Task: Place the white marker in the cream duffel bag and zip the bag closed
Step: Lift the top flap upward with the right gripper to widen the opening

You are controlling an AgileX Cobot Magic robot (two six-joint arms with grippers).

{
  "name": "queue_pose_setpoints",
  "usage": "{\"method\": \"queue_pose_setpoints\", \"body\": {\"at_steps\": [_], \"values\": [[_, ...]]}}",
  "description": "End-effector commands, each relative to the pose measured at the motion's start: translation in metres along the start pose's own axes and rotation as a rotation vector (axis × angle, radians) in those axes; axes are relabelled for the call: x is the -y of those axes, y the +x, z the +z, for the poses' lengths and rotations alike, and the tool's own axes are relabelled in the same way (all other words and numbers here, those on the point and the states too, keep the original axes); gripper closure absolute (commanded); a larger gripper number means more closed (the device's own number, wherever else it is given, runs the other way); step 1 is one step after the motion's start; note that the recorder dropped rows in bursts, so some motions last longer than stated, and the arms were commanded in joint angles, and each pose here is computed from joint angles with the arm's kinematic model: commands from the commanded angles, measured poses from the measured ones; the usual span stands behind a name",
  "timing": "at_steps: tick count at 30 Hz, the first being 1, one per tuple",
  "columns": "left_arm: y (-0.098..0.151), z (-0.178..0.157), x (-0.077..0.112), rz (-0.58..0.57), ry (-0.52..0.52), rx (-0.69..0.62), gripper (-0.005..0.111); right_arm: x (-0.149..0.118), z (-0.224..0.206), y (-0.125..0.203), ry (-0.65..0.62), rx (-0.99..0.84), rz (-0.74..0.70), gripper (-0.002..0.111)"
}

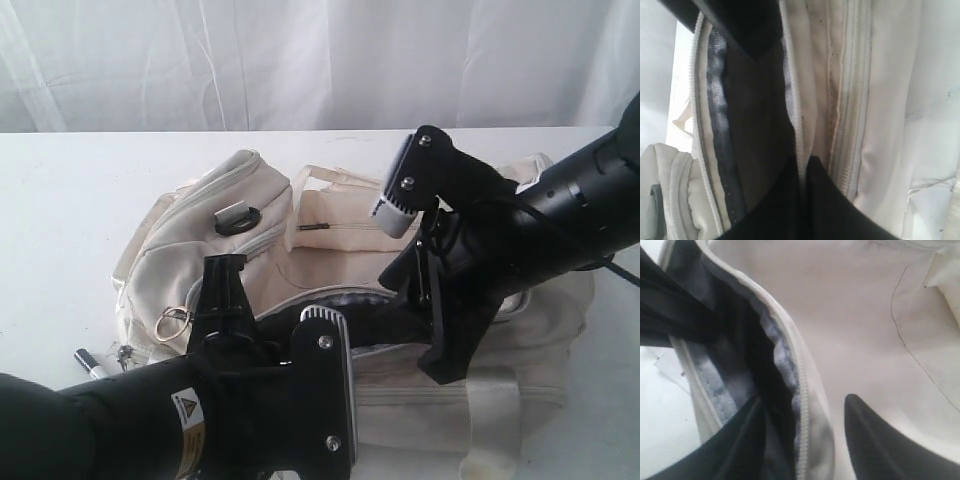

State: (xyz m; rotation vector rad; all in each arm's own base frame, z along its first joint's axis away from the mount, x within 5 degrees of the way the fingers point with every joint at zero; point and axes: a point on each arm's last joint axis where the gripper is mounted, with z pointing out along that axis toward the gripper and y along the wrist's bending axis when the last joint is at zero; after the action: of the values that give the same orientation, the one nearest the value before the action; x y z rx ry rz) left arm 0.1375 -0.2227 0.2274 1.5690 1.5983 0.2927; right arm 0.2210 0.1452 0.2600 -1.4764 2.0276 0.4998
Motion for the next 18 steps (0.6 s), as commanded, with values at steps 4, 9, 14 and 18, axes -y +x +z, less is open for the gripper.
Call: {"method": "queue_pose_setpoints", "body": {"at_steps": [4,9,14,18], "values": [[0.001,-0.001,-0.002,-0.013,-0.019,-0.020,0.107,0.018,0.007,-0.001,0.125,0.022,-0.011,0.094],[0.001,-0.001,-0.002,-0.013,-0.019,-0.020,0.107,0.029,0.002,-0.009,0.244,0.076,-0.003,0.106],[0.000,-0.001,-0.001,-0.015,-0.012,-0.011,0.107,0.043,-0.014,-0.032,0.361,0.157,-0.028,0.106],[0.000,-0.001,-0.001,-0.033,-0.007,-0.006,0.107,0.055,-0.024,-0.048,0.448,0.211,-0.047,0.106]]}}
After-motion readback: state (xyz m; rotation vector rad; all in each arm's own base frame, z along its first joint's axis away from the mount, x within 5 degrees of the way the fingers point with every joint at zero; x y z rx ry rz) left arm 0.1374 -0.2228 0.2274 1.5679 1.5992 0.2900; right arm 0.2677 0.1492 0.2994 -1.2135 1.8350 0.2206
